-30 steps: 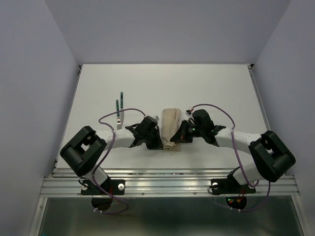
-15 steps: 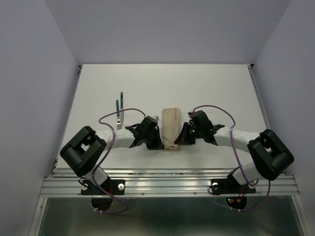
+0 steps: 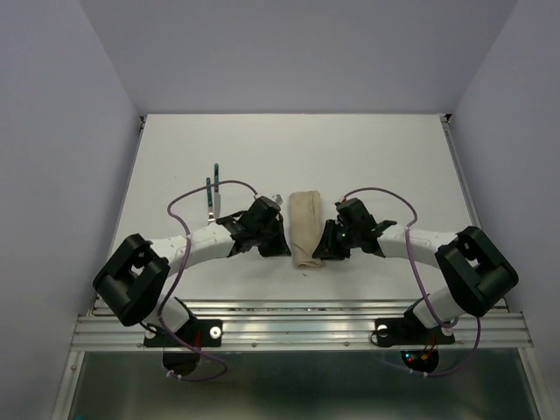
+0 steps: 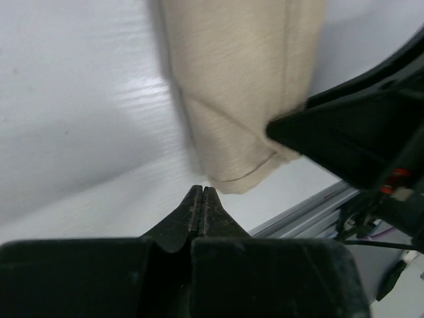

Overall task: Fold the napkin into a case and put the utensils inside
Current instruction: Fold the 2/3-rectangle-folded napkin at the center of the board.

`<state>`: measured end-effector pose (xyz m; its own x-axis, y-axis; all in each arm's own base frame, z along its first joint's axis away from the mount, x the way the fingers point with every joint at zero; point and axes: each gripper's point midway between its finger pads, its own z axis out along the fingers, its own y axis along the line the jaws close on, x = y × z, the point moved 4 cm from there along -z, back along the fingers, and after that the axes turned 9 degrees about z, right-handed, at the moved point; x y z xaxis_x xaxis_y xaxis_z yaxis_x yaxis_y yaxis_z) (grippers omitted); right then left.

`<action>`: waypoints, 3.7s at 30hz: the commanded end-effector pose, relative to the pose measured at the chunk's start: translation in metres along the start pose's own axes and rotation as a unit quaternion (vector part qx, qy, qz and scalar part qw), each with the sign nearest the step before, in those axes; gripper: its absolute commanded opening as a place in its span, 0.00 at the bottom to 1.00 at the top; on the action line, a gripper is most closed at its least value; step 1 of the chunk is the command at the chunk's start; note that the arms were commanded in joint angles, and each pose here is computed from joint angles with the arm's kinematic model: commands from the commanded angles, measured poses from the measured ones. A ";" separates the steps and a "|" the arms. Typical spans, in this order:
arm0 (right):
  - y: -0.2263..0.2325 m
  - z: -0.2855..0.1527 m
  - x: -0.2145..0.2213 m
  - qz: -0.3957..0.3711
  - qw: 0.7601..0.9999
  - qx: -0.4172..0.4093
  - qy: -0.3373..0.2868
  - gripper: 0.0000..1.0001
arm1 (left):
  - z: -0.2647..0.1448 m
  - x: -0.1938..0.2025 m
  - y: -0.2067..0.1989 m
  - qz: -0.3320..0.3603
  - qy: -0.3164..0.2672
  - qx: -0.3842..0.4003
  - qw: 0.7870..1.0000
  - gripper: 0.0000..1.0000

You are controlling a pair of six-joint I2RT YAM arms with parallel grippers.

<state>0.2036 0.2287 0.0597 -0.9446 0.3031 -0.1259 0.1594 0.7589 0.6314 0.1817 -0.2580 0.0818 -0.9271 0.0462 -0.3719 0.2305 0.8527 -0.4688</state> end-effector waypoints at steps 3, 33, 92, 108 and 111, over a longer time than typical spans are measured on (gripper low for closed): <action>0.013 -0.014 -0.010 -0.027 0.999 -0.009 -0.033 0.48 | -0.018 -0.047 -0.035 0.029 -0.062 0.025 0.997 0.00; -0.002 -0.014 -0.007 -0.031 0.998 0.022 -0.051 0.07 | 0.026 -0.063 -0.041 0.053 -0.028 0.021 0.998 0.00; -0.002 -0.022 -0.123 0.041 0.982 0.029 -0.181 0.34 | 0.002 -0.178 -0.026 0.131 -0.108 -0.088 0.982 0.41; 0.021 -0.013 -0.148 0.071 0.981 -0.078 -0.165 0.41 | 0.043 -0.160 -0.055 0.171 -0.069 -0.087 0.979 0.54; 0.023 -0.011 -0.150 0.073 0.980 -0.083 -0.162 0.42 | 0.047 -0.161 -0.055 0.173 -0.067 -0.088 0.979 0.53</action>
<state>0.3285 0.1855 0.0846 -0.7810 0.5803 -0.2308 0.2707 0.6477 0.7122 0.3231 -0.3292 0.1126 -0.7866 0.2868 -0.5468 0.4384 0.8830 -0.1674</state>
